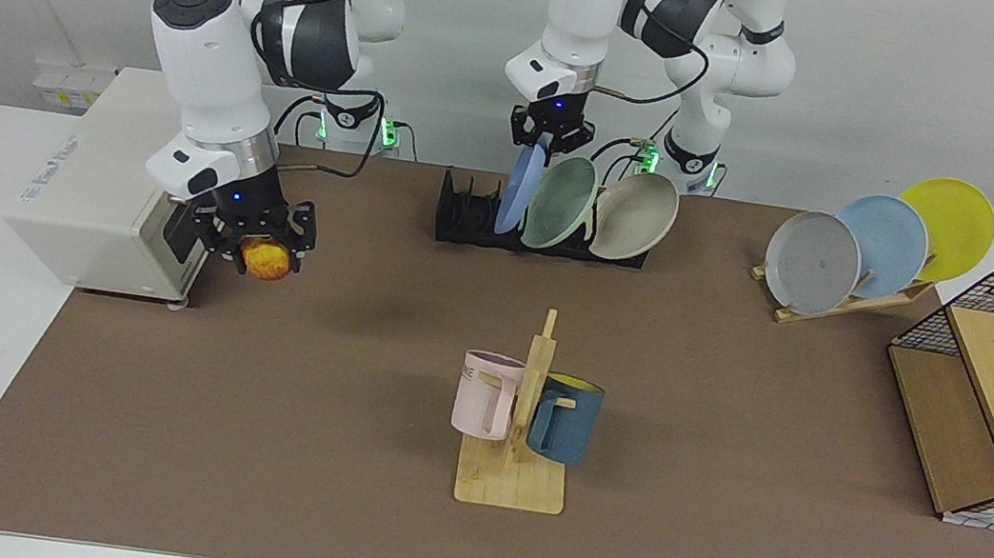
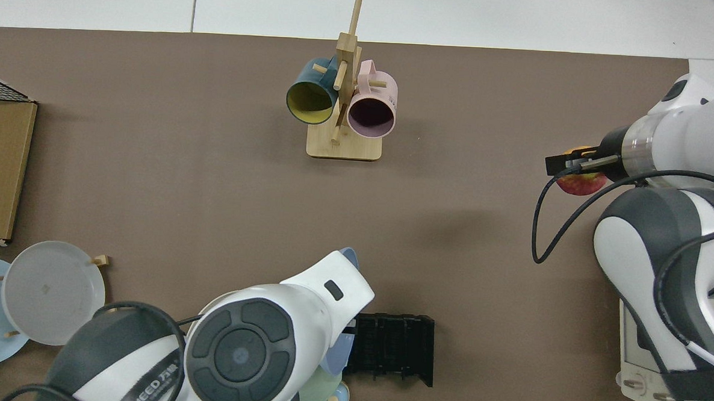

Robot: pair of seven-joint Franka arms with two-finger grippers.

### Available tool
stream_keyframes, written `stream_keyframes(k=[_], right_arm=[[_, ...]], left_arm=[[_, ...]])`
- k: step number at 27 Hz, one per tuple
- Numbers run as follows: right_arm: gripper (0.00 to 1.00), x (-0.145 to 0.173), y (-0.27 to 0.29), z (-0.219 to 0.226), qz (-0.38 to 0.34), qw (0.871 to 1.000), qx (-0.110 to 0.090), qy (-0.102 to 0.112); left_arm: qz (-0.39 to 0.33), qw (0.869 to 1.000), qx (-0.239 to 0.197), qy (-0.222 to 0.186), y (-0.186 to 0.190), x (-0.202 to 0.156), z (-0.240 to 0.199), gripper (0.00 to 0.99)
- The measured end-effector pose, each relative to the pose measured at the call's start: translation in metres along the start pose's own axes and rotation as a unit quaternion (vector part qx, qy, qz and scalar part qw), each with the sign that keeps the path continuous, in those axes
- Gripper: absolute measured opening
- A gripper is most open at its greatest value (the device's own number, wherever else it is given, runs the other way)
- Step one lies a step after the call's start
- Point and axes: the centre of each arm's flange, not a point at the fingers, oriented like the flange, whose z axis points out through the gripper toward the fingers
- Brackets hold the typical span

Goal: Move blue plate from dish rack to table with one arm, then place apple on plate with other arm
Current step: 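Grasp the blue plate in the dish rack with the left gripper, then pull the blue plate out and lower it onto the table center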

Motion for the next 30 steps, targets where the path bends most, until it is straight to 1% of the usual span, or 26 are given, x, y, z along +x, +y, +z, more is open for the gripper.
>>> stream_keyframes(k=[5,7,10,12,15,18,22,26,30], right_arm=[[0.7,0.0,-0.01,-0.002,-0.009,1.0,0.002,0.002],[0.7,0.001,-0.018,-0.001,-0.015,1.0,0.003,0.001],[0.7,0.002,-0.028,0.003,-0.023,1.0,0.005,-0.002],[0.7,0.003,-0.031,0.008,-0.026,1.0,0.005,-0.003],[0.7,0.007,-0.032,0.02,-0.027,1.0,0.003,-0.003],[0.7,0.011,-0.037,0.038,-0.031,0.999,0.003,-0.003],[0.7,0.016,-0.051,0.059,-0.038,0.999,0.003,-0.008],[0.7,0.016,-0.056,0.069,-0.04,0.999,0.002,-0.013],[0.7,0.015,-0.064,0.073,-0.036,0.999,0.003,-0.017]], left_arm=[[-0.008,1.0,-0.012,0.006,-0.023,0.019,-0.01,0.066],[-0.005,1.0,-0.028,0.001,-0.039,0.032,-0.011,0.066],[-0.007,0.996,-0.084,-0.007,-0.072,0.057,-0.011,0.066],[-0.005,0.992,-0.123,-0.001,-0.102,0.076,-0.011,0.066],[0.004,0.987,-0.159,0.013,-0.142,0.1,-0.003,0.066],[0.009,0.981,-0.194,0.018,-0.172,0.12,0.016,0.066],[0.015,0.972,-0.234,0.008,-0.196,0.14,0.051,0.066],[0.009,0.956,-0.293,0.006,-0.23,0.157,0.088,0.066],[-0.017,0.943,-0.332,0.0,-0.254,0.166,0.118,0.066]])
